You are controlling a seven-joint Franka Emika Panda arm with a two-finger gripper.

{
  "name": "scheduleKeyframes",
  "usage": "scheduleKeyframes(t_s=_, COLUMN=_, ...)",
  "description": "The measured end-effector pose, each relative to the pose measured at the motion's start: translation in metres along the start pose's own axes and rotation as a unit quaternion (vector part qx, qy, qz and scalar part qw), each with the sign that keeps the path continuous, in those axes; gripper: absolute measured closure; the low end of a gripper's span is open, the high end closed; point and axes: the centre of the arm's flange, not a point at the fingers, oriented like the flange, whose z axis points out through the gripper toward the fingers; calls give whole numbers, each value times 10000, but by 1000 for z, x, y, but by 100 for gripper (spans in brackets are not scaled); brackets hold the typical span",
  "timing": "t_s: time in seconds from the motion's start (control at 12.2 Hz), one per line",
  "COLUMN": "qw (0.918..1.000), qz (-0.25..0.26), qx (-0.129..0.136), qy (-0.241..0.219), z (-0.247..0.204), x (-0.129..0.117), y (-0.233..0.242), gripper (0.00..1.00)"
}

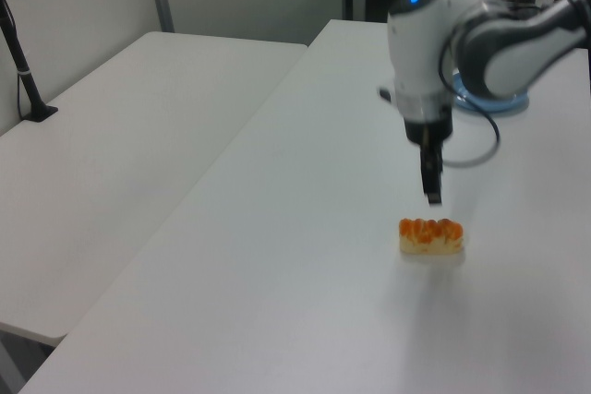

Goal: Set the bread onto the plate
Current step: 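Close the gripper on the bread roll and lift it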

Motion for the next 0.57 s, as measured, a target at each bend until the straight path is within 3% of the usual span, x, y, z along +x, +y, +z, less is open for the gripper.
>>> scheduleKeyframes(t_s=0.33, qw=9999, qz=-44, qx=-108, qy=-47, z=34, x=-7, y=-53, gripper=0)
scheduleKeyframes(t_s=0.57, qw=9997, qz=33, qx=-225, qy=-131, z=65, x=6, y=-47, gripper=0)
